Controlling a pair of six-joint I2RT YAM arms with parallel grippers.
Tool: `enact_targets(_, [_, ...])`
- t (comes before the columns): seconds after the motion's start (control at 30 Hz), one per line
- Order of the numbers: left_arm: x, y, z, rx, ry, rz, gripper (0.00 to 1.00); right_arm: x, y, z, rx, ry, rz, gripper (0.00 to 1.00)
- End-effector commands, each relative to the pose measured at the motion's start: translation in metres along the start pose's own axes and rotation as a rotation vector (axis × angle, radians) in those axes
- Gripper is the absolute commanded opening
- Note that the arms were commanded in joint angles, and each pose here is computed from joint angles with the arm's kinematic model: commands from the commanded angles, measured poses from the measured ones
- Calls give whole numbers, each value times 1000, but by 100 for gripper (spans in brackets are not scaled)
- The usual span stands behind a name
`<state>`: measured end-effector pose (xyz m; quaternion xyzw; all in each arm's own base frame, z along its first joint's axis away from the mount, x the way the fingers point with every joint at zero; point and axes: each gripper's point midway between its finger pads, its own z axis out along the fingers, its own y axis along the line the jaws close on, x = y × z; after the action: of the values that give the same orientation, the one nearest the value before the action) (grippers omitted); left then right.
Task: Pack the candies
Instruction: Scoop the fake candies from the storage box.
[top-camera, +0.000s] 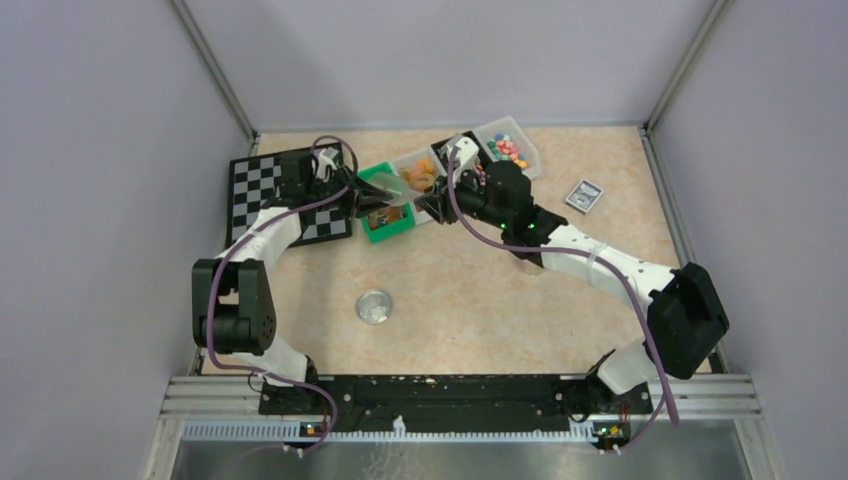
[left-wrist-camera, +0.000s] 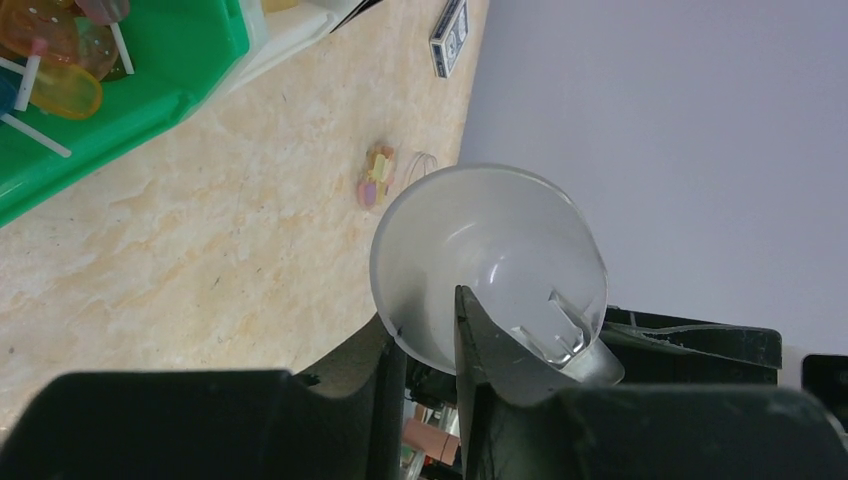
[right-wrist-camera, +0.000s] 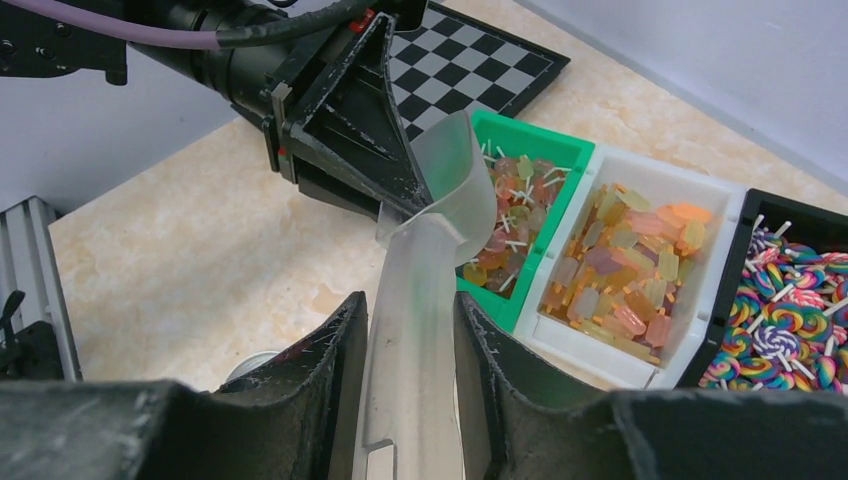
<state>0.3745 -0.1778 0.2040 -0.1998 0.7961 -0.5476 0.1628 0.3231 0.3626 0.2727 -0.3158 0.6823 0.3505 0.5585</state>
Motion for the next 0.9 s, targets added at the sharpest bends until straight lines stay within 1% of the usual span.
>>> enact_targets(0.0, [9,-16,-3,66,27,135,20,-51,8,-8,-15,-156,-48,0])
enact_targets(0.1, [7,-28,-7,97,2,208,42,-51,10,-11,-4,-161,77,0])
enact_targets(0.17, [4,-35,-10,96,-23,259,53,-51,6,-15,36,-159,151,0])
enact_targets(0.2, [2,-38,-11,97,-39,288,57,-51,4,-18,55,-161,183,0])
enact_targets(0.27, [3,-39,-14,83,-46,301,64,-51,5,-22,60,-161,230,0])
enact_targets(0.33, [5,-41,-16,93,-42,316,68,-48,7,-24,66,-136,267,0])
enact_targets(0.4, [7,-42,-16,97,-32,327,72,-41,0,-25,116,-98,310,0])
enact_targets(0.47, [8,-40,-18,83,-28,353,78,-34,-6,-27,161,-68,376,0])
enact_targets(0.57, [2,-33,-24,-6,-75,420,81,-26,-12,-30,200,-40,514,0])
enact_targets(0.67, [-10,-29,-33,-99,-141,528,81,-23,-13,-31,225,-13,576,0])
enact_targets(0.77, [-13,-38,-41,-114,-177,760,77,-15,-15,-33,252,35,607,0])
enact_targets(0.87, [-9,-54,-48,-97,-238,1001,73,-9,-29,-35,313,51,667,0])
